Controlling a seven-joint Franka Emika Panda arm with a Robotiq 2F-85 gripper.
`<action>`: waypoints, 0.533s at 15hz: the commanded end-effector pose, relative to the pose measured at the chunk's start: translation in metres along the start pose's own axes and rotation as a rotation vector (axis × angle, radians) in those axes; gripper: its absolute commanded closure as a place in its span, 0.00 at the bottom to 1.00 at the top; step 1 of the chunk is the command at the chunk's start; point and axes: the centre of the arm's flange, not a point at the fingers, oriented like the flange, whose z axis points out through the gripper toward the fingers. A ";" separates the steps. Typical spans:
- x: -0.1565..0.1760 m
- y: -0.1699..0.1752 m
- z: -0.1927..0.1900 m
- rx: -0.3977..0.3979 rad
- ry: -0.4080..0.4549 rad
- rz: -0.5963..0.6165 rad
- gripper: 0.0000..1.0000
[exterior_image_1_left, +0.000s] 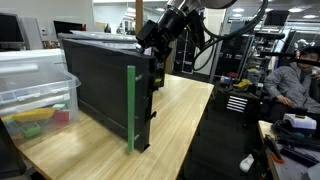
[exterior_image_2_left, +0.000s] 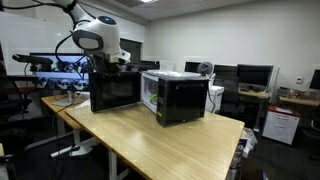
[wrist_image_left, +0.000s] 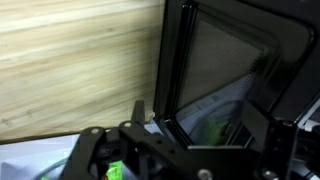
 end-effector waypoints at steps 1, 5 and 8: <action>-0.010 0.011 0.008 0.019 0.056 0.111 0.00; -0.014 0.032 0.013 -0.004 0.094 0.198 0.00; -0.015 0.052 0.015 -0.064 0.117 0.230 0.00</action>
